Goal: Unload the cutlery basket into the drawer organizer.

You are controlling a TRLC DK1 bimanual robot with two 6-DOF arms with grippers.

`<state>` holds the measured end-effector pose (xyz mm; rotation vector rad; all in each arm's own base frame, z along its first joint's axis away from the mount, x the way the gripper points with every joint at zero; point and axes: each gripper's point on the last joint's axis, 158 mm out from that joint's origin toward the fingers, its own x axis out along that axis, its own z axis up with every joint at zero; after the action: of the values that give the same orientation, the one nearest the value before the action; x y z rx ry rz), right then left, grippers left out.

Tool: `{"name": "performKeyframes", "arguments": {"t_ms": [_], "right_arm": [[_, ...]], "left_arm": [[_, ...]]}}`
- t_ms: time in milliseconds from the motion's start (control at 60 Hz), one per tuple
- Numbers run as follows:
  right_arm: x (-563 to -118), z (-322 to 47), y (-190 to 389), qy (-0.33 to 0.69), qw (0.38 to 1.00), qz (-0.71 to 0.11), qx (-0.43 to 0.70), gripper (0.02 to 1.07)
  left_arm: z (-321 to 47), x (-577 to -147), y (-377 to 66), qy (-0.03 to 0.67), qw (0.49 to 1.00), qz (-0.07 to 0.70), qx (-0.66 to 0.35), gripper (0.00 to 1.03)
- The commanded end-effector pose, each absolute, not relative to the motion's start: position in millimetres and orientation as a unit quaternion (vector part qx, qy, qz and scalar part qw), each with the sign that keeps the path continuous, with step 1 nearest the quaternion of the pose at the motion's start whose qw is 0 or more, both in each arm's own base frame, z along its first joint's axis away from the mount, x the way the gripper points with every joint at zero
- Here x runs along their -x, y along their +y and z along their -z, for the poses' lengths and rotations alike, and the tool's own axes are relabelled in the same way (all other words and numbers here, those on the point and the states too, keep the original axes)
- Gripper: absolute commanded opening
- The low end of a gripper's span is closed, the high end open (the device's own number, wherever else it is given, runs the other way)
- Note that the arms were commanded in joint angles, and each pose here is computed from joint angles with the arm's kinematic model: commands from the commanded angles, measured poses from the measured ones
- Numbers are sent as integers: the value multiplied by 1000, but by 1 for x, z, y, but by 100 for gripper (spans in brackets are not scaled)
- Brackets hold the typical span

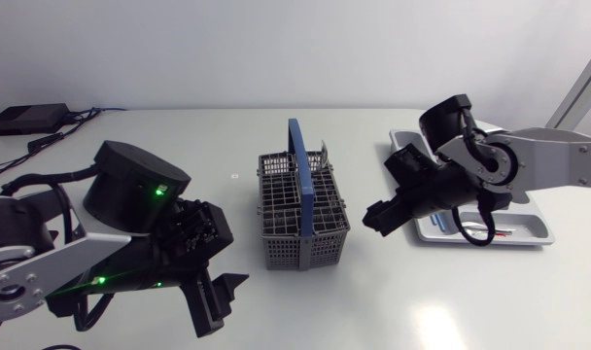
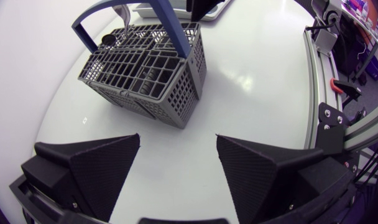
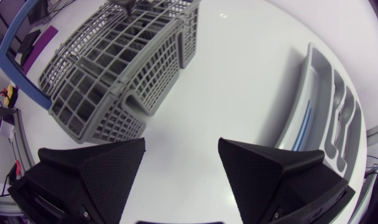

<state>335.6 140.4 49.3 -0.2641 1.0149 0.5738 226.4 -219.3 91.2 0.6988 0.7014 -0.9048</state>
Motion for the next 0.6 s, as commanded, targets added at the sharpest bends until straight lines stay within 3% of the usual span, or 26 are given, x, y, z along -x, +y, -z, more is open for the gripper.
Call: {"name": "performKeyframes", "arguments": {"t_ms": [0,417,583], "right_arm": [[-324,-49,154,479,825,-273,123,87],[-273,-84,258,415,792,-411,178,87],[-279,-109,249,390,804,-413,176,88]], "left_arm": [[-88,-223,-210,334,787,409,-318,98],[-89,-229,-191,334,799,389,-316,98],[-78,-238,-180,343,799,374,-321,98]]}}
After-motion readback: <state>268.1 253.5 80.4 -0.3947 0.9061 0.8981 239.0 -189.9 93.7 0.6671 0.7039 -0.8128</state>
